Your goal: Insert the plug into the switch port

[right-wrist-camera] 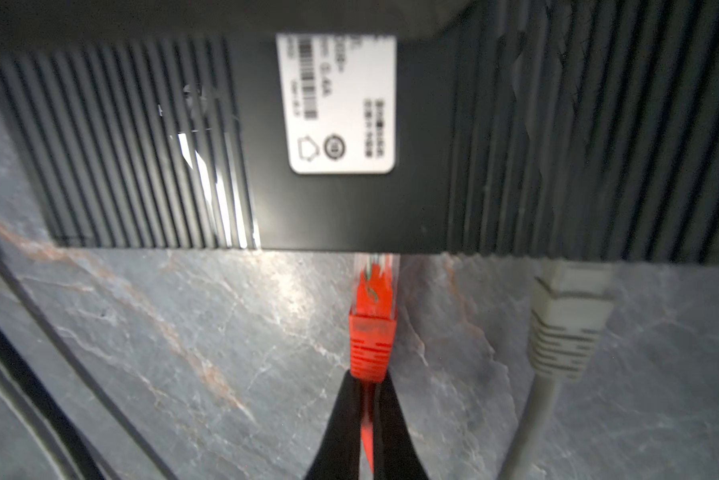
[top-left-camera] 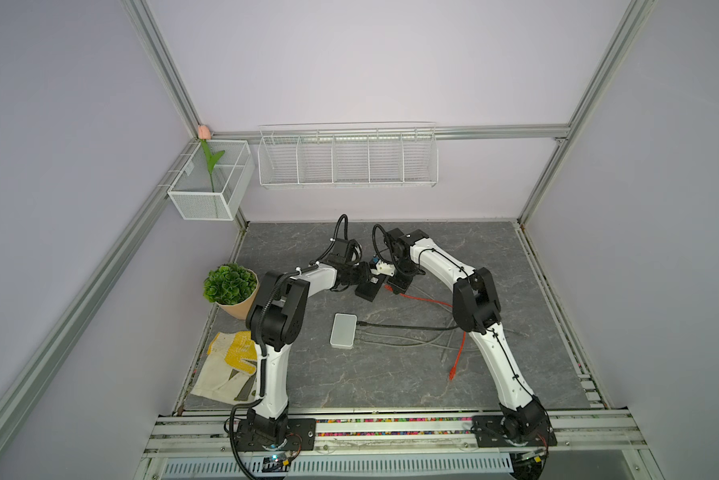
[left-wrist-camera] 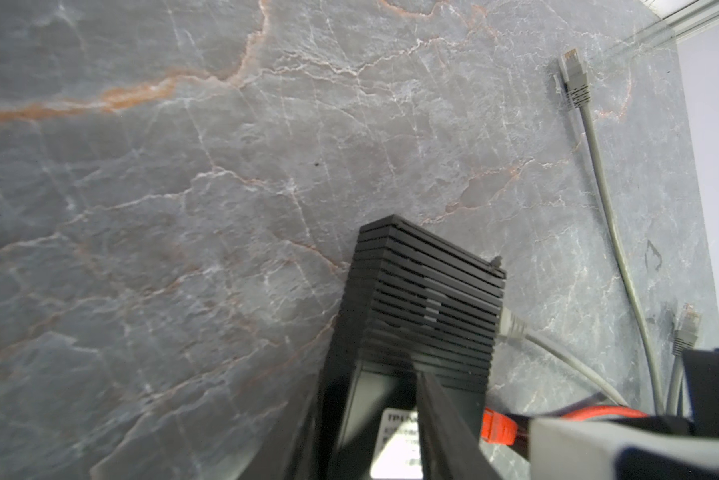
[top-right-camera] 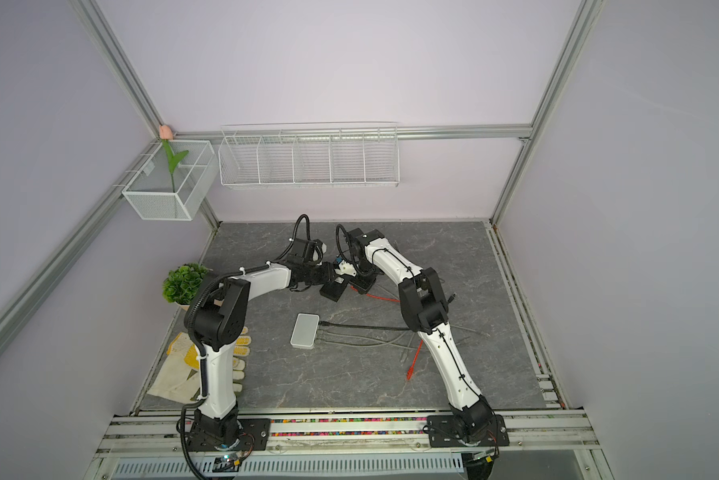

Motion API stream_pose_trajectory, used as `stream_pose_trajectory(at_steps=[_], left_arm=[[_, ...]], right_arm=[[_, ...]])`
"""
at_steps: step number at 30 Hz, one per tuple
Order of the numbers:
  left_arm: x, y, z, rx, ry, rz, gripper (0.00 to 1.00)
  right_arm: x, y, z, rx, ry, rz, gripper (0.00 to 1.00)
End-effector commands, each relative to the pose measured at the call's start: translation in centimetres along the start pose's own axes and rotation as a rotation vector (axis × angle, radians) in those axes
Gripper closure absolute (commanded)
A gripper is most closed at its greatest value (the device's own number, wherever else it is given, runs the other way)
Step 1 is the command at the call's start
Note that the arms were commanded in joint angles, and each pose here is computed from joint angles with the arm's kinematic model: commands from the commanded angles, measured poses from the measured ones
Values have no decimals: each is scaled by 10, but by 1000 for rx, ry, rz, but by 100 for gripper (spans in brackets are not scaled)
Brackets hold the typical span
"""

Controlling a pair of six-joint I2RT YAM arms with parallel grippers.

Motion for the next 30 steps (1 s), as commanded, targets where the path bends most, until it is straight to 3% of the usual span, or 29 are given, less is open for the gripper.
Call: stream_pose_trajectory(at_steps=[1, 30], left_arm=[[11, 7, -1, 29, 6, 46, 62], [20, 20, -6, 87, 25, 115, 66]], right_arm=[[-4, -4, -5, 10, 17, -29, 93], [-32, -14, -1, -23, 5, -165, 93]])
Point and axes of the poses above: each gripper's point midway between its finger pads, its own x axis out along the fingers, its own z axis along the line the jaws close on, y = z × x, the point moved 10 cm from there along -x, back along the fingers, and after that the axes turned 5 degrees about x, right-handed, at the moved point
